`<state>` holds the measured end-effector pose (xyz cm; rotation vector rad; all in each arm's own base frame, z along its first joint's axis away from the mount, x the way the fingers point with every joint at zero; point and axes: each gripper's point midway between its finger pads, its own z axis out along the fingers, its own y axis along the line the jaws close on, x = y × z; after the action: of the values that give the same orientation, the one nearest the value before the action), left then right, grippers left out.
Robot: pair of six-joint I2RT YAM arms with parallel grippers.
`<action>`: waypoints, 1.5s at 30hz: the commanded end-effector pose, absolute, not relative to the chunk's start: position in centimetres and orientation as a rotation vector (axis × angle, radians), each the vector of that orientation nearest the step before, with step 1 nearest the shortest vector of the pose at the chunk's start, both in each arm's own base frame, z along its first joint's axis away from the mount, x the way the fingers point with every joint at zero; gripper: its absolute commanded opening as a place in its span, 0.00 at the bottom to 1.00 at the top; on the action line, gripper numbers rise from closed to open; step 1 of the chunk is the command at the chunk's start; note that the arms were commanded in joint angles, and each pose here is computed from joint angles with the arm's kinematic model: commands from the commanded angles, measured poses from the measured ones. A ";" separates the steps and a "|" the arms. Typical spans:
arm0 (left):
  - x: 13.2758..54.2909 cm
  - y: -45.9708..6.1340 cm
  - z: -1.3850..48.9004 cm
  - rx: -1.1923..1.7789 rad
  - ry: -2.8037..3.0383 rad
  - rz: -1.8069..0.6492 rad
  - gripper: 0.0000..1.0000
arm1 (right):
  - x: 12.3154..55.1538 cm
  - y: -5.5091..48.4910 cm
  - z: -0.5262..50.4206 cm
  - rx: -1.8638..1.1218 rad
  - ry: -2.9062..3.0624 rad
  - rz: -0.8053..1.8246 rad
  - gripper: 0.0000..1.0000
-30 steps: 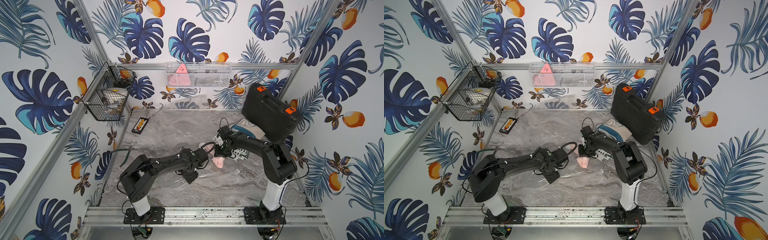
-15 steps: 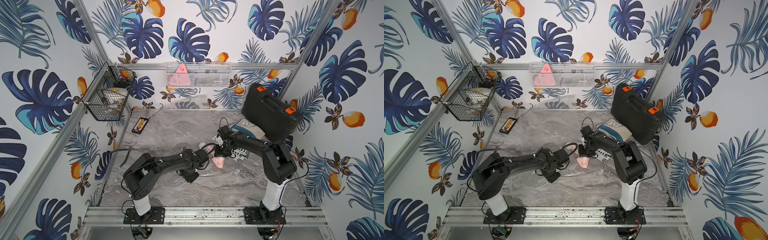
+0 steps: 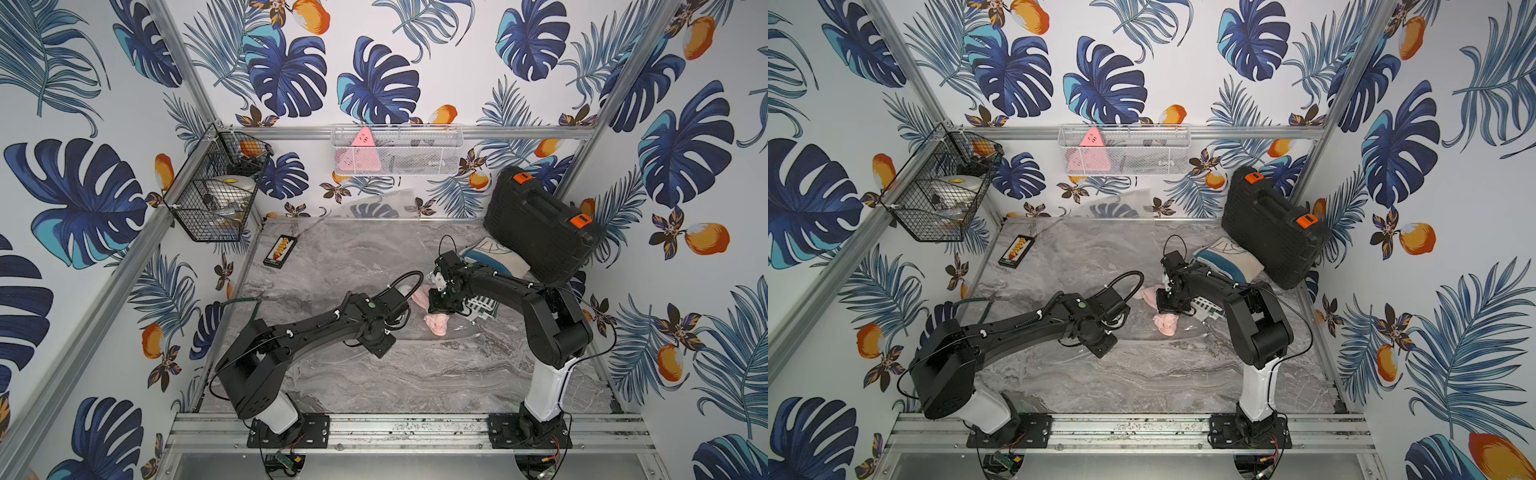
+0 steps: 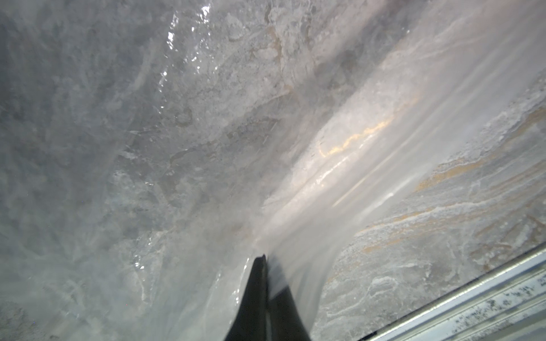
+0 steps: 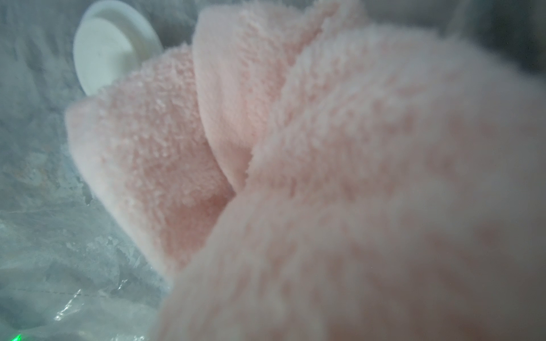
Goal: Place the folded towel into the vacuum bag
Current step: Open the vacuum bag at the center of the board.
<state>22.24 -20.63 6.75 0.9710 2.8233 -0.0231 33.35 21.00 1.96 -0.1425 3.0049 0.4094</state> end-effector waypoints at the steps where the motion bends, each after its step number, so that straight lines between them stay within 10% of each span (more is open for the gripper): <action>1: 21.4 -20.7 6.0 0.960 2.878 -0.064 0.33 | 32.4 17.1 -0.9 -0.114 3.077 0.099 0.13; 7: 21.8 -20.2 5.0 0.948 2.895 0.019 0.52 | 32.3 17.1 -0.9 -0.116 3.079 0.094 0.13; 19: 21.7 -24.1 4.1 0.963 2.871 -0.185 0.54 | 32.6 17.3 -0.6 -0.130 3.073 0.088 0.13; 25: 21.9 -24.0 3.5 0.955 2.864 -0.162 0.81 | 32.3 17.5 -1.4 -0.127 3.090 0.096 0.13; 45: 21.1 -23.0 4.1 1.013 2.828 -0.029 0.81 | 32.3 17.3 -1.8 -0.133 3.089 0.082 0.13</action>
<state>21.33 -23.76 3.76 0.9893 2.8232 -0.0685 33.34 21.08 1.67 -0.1501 3.0178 0.3965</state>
